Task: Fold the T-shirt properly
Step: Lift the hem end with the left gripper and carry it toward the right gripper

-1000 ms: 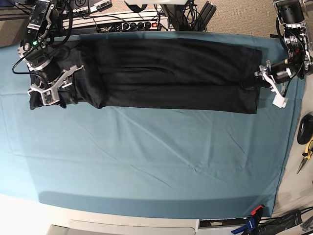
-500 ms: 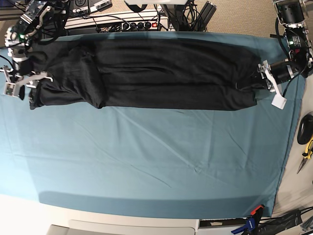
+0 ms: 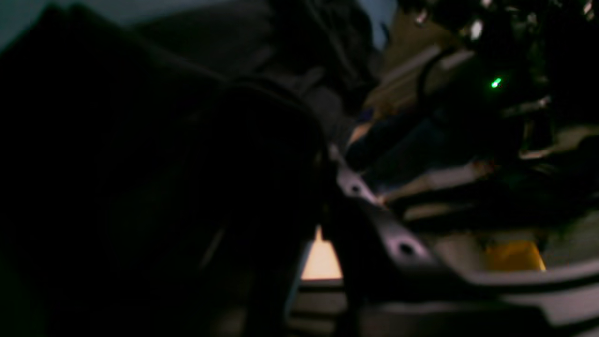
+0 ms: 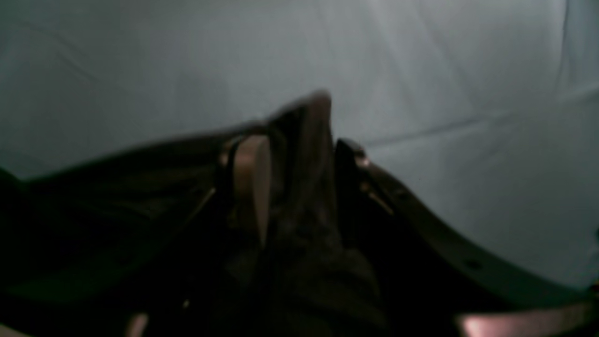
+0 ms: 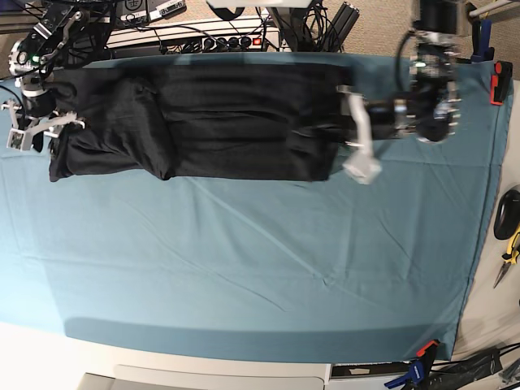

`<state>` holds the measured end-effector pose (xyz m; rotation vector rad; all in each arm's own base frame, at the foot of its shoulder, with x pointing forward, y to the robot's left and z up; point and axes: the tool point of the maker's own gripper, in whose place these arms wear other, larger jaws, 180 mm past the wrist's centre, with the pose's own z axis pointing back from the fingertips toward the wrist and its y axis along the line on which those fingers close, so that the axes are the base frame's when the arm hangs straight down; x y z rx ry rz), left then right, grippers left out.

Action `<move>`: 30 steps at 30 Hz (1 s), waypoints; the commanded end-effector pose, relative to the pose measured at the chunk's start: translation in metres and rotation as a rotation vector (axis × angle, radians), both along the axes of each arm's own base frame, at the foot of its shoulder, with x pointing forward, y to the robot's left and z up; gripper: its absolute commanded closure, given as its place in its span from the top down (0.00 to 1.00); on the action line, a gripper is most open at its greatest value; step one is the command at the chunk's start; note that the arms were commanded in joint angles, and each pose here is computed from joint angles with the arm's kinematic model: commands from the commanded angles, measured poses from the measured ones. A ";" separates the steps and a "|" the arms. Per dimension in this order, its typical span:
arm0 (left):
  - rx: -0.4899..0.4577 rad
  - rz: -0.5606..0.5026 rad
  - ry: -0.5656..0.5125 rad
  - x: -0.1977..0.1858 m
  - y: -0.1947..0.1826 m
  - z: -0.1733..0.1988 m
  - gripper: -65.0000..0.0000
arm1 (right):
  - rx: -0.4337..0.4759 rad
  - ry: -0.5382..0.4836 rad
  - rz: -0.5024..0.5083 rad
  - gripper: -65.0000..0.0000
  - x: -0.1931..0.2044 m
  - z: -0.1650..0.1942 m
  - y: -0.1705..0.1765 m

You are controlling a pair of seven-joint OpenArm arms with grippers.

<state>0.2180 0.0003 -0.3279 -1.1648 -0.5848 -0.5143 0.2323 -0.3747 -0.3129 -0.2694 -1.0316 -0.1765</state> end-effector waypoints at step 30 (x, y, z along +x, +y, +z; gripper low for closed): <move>-0.124 -0.082 -0.229 0.025 -0.122 0.059 0.00 | 0.137 -0.026 -0.013 0.36 0.016 -0.033 -0.027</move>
